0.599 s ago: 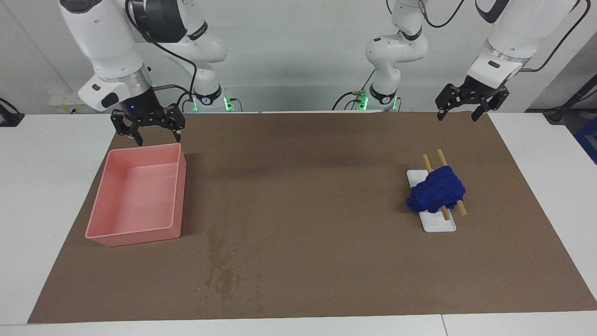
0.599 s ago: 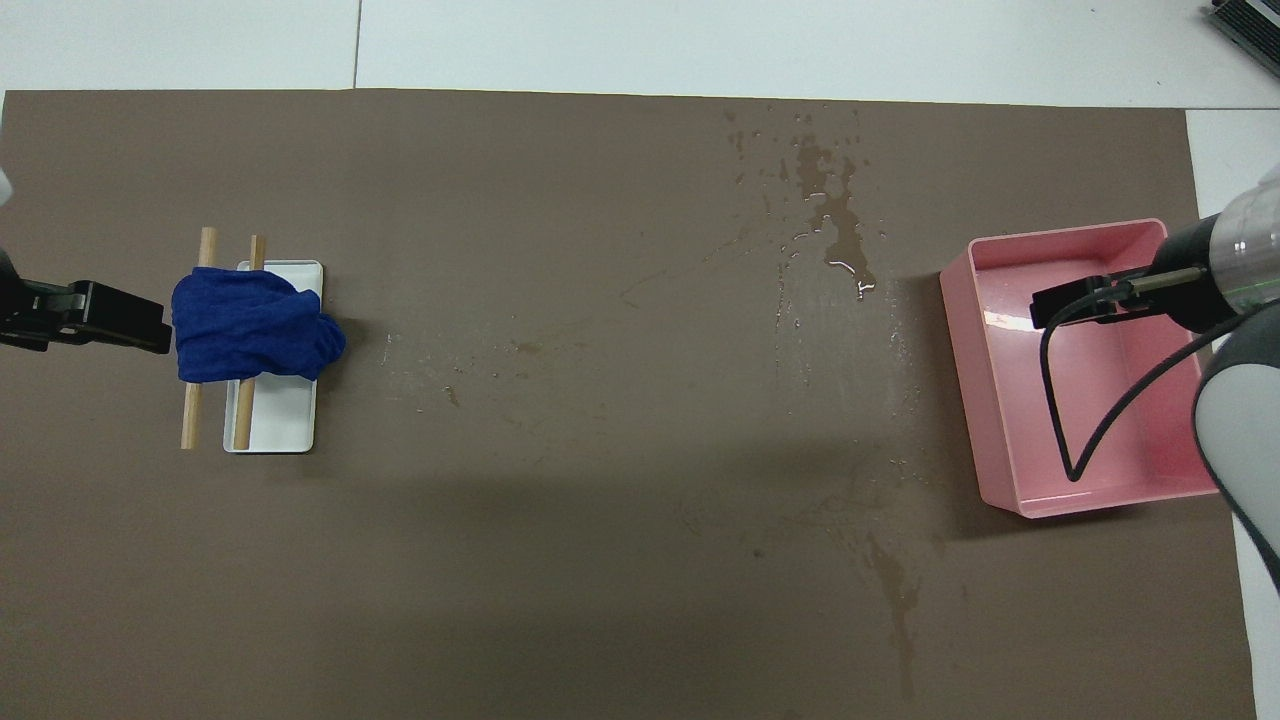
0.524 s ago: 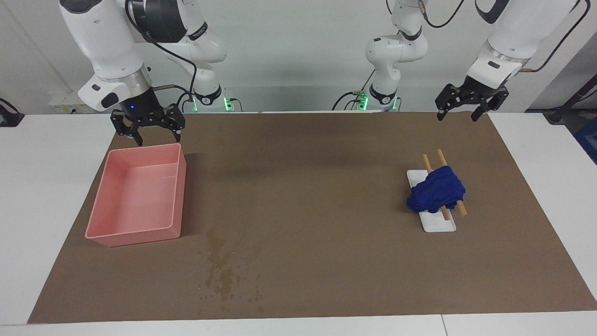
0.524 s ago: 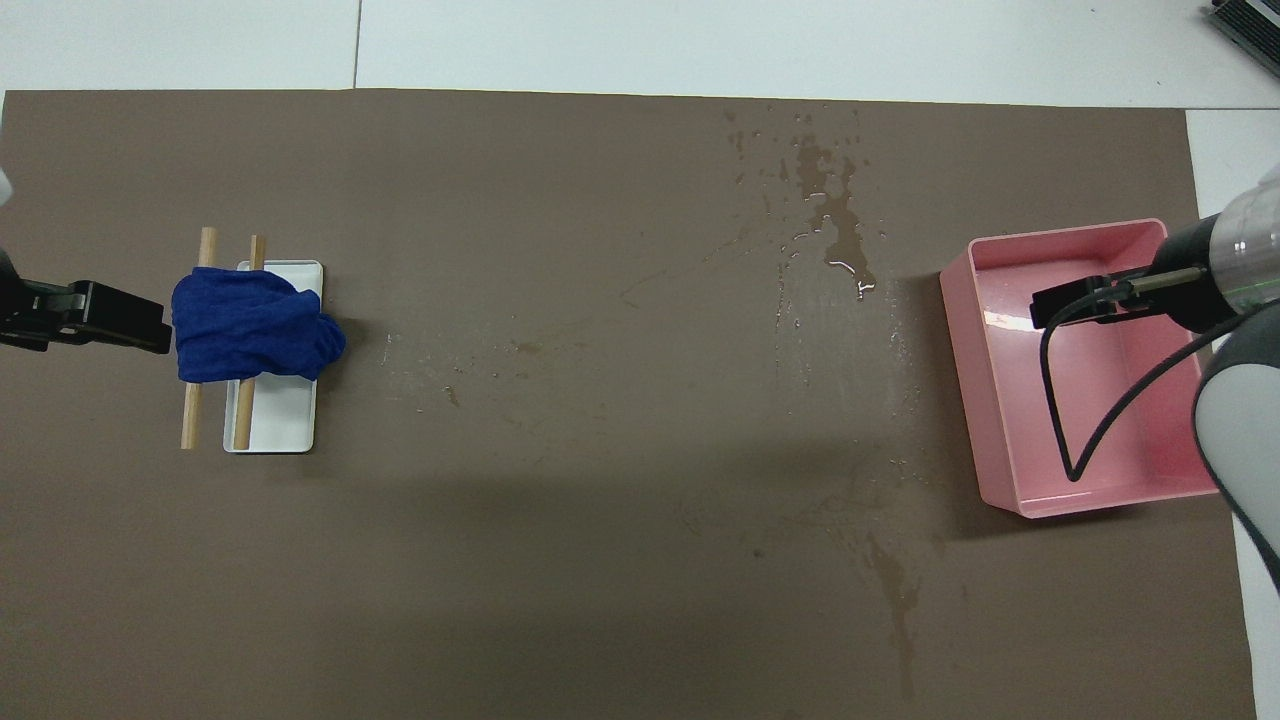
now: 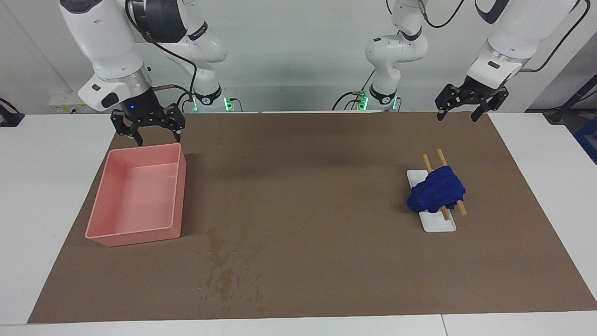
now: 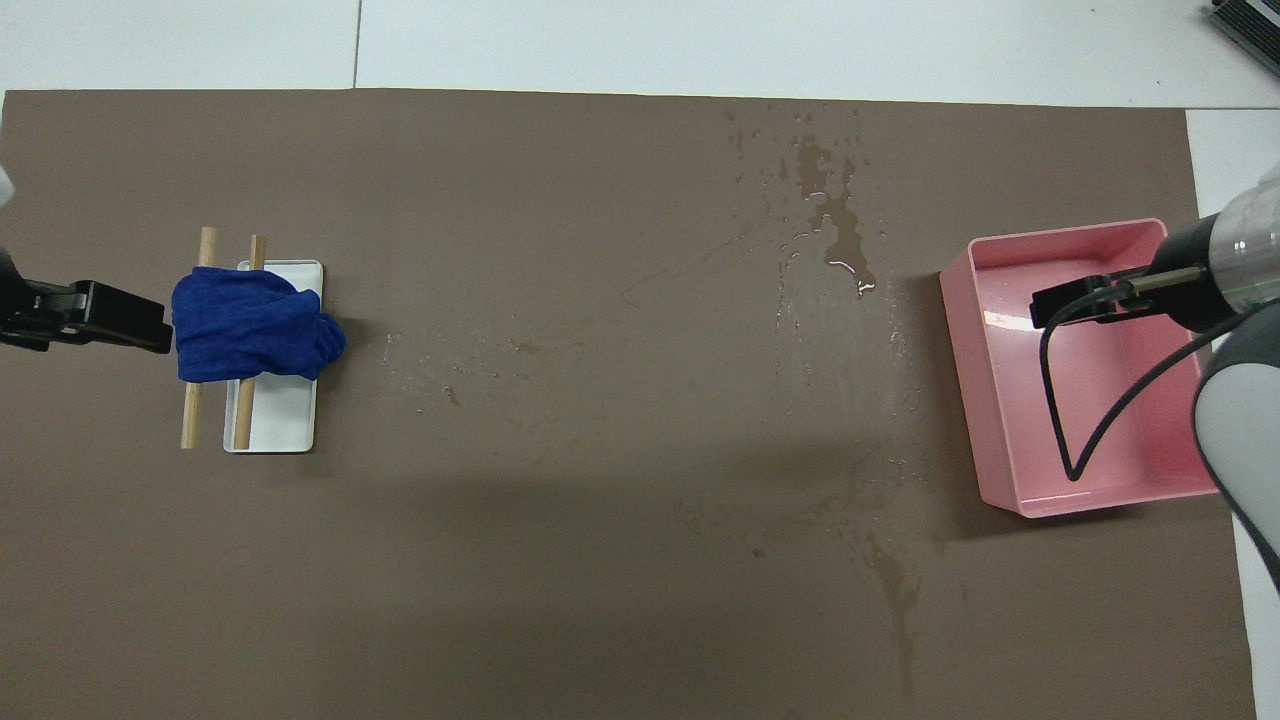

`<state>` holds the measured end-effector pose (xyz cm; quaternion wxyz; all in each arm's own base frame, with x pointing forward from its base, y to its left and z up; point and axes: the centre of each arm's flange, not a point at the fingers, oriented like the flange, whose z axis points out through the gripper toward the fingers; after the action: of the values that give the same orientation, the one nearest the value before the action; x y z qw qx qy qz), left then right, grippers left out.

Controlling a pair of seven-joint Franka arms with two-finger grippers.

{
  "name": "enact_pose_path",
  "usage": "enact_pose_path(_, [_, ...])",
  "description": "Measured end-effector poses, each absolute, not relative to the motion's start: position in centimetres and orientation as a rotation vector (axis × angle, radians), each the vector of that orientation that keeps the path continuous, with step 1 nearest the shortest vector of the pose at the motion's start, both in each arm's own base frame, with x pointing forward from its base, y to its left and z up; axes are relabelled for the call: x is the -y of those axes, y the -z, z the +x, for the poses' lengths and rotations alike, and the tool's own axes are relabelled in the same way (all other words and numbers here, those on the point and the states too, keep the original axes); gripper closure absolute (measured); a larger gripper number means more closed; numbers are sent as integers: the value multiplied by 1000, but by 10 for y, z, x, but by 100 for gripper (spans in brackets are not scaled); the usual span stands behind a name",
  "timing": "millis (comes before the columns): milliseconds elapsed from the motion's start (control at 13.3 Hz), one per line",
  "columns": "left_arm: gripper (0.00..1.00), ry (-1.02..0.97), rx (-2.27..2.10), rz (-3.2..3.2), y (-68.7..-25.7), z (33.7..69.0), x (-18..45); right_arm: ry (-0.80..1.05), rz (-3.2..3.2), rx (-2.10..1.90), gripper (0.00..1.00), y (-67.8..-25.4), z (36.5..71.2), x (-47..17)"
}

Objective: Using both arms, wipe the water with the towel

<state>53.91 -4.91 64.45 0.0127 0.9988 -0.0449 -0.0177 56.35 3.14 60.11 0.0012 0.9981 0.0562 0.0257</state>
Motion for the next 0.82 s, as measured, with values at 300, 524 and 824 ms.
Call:
enact_pose_path(300, [0,-8,111,3113,-641,545,40,-81,3133,-177,0,-601,564,-31])
enact_pose_path(524, [0,-218,7,3112,-604,564,6,-81,3133,-177,0,-601,564,-31])
enact_pose_path(824, [0,-345,-189,3090,-527,584,-29,-81,3133,-177,0,-601,564,-31])
